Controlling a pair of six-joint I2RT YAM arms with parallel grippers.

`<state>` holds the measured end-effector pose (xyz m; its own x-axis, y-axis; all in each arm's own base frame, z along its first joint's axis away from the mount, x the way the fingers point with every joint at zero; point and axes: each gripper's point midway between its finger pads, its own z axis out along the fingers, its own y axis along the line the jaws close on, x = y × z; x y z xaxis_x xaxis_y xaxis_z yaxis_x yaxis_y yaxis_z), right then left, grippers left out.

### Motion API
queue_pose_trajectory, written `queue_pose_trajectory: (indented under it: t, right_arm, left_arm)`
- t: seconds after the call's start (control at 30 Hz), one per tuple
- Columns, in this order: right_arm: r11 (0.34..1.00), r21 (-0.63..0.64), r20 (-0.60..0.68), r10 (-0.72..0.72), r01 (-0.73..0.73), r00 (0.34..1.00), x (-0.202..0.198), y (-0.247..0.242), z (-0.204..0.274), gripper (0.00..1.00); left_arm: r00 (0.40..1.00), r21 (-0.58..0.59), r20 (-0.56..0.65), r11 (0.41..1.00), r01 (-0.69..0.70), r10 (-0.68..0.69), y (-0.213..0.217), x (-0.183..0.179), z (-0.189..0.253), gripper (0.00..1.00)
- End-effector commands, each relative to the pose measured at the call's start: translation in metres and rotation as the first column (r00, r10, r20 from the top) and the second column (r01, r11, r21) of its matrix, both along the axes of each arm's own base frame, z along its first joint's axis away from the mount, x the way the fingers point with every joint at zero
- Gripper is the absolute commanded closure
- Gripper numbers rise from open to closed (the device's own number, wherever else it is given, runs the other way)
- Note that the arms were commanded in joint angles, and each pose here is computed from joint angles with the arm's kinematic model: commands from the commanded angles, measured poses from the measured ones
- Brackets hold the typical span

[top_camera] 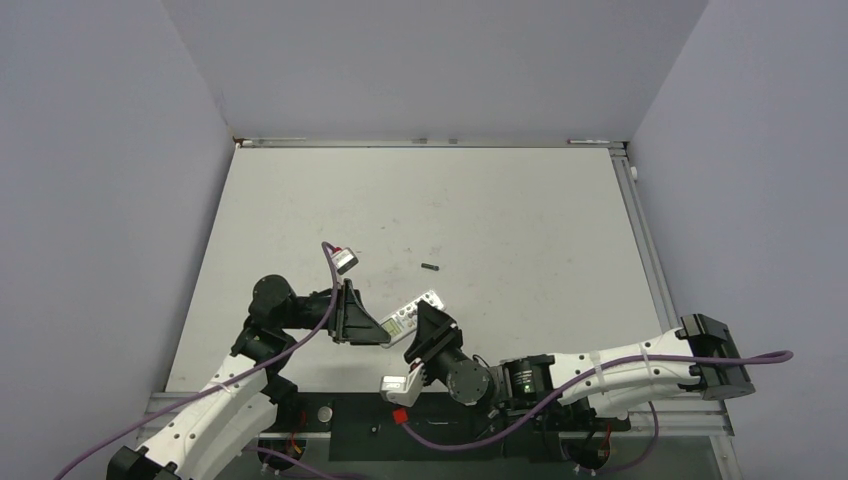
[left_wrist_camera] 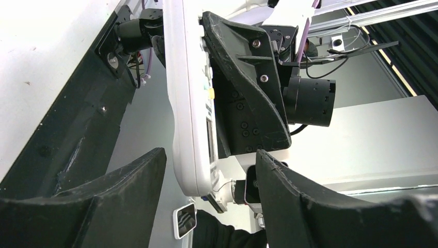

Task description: Load the batteries into the remote control

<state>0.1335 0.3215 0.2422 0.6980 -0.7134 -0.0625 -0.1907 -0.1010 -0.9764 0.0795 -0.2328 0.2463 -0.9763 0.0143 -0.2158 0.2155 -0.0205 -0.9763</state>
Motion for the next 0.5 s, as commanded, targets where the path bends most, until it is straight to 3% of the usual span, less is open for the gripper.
queue_pose_trajectory:
  t: [0.0,0.13,0.47]
  right_arm:
    - [0.998,0.048,-0.042,-0.030,0.032,0.999,0.002,-0.010,0.006,0.92]
    - [0.997,0.063,-0.098,-0.047,0.053,0.994,0.002,-0.017,0.006,0.92]
    - [0.973,0.155,-0.361,-0.105,0.171,0.927,0.010,-0.037,-0.002,0.92]
  left_arm:
    - [0.995,-0.021,0.103,1.000,-0.015,0.017,0.001,0.003,0.012,0.36]
    - [0.988,0.000,0.141,0.998,-0.060,0.059,0.002,0.012,0.013,0.30]
    - [0.926,0.070,0.297,0.962,-0.264,0.233,0.018,0.040,0.020,0.24]
